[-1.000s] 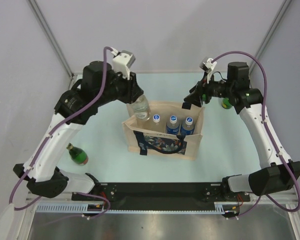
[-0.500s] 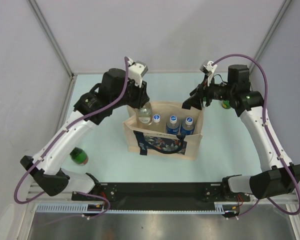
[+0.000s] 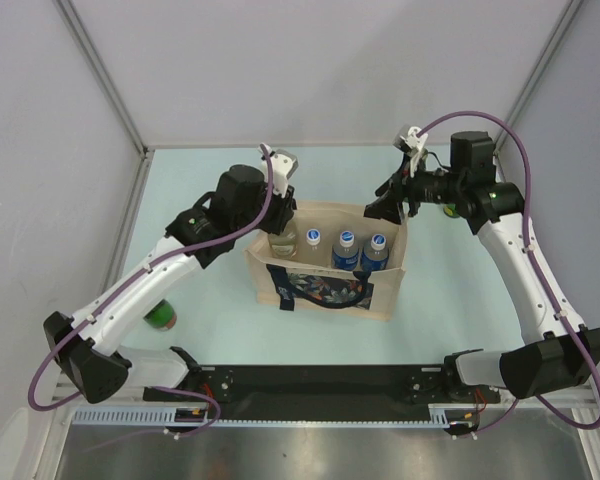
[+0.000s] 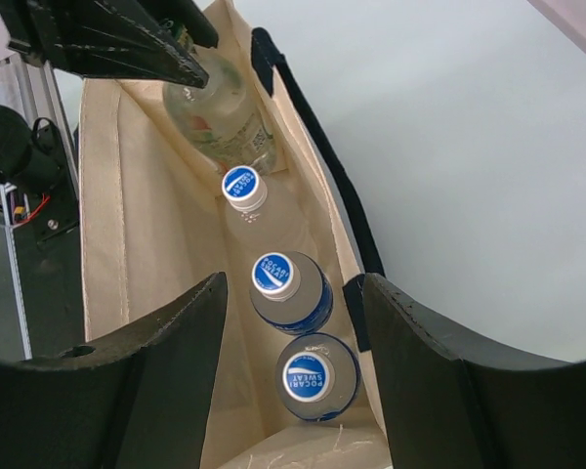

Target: Place the beverage into the canvas bag

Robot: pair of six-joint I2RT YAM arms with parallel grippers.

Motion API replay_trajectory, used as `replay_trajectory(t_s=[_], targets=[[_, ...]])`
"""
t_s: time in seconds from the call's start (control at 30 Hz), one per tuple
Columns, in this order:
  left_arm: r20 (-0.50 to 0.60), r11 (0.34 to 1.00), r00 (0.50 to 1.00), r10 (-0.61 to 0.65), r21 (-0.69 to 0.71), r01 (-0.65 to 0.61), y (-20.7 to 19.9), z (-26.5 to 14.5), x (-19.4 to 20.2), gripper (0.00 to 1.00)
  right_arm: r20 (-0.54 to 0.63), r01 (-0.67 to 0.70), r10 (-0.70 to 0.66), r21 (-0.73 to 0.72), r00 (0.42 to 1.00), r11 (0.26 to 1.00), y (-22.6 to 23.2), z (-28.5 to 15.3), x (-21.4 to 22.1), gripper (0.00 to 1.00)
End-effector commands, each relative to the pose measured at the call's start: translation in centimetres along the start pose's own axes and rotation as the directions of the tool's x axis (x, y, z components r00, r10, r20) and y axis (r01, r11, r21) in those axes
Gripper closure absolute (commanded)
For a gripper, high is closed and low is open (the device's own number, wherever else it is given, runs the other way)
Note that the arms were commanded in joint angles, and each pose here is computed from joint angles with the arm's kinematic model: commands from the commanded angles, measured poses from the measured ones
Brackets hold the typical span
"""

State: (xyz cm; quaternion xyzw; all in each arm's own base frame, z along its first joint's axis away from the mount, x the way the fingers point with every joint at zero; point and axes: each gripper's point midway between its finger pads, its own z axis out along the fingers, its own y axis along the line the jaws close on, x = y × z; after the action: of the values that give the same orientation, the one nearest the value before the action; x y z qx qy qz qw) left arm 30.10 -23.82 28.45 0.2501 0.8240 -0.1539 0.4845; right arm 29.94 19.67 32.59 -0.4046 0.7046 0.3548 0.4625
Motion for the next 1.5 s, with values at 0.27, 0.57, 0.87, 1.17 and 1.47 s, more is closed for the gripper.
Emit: replay_trajectory(t_s=[0.27,0.57,0.87,1.17,1.47], targets=[[0.296,0.99,0.953,0.058,-0.136,-0.018,2.4,0.7,-4.1,1.0,0.005,0.071,-0.071,-0.122,0.997,0.99,2.6,0.4,0.3,0.37],[0.265,0.982,0.962,0.07,-0.187,-0.02,3.3,3.6,-0.5,1.0,-0.004,0.094,-0.095,-0.144,0.995,0.985,2.9,0.6,0.3,0.37],[0.238,0.982,0.971,0.02,-0.187,0.026,3.4,5.7,2.2,1.0,0.002,0.11,-0.11,-0.086,0.994,0.99,1.7,-0.9,-1.0,0.36],[0.231,0.968,0.972,-0.037,-0.233,0.092,4.4,5.6,3.5,0.59,-0.002,0.059,-0.059,0.068,0.998,0.996,-1.6,-2.5,-2.5,0.34],[0.271,0.962,0.961,-0.056,-0.243,0.125,4.8,3.8,2.1,0.43,0.013,0.004,-0.005,0.129,1.0,0.992,-3.9,-3.5,-2.9,0.34]])
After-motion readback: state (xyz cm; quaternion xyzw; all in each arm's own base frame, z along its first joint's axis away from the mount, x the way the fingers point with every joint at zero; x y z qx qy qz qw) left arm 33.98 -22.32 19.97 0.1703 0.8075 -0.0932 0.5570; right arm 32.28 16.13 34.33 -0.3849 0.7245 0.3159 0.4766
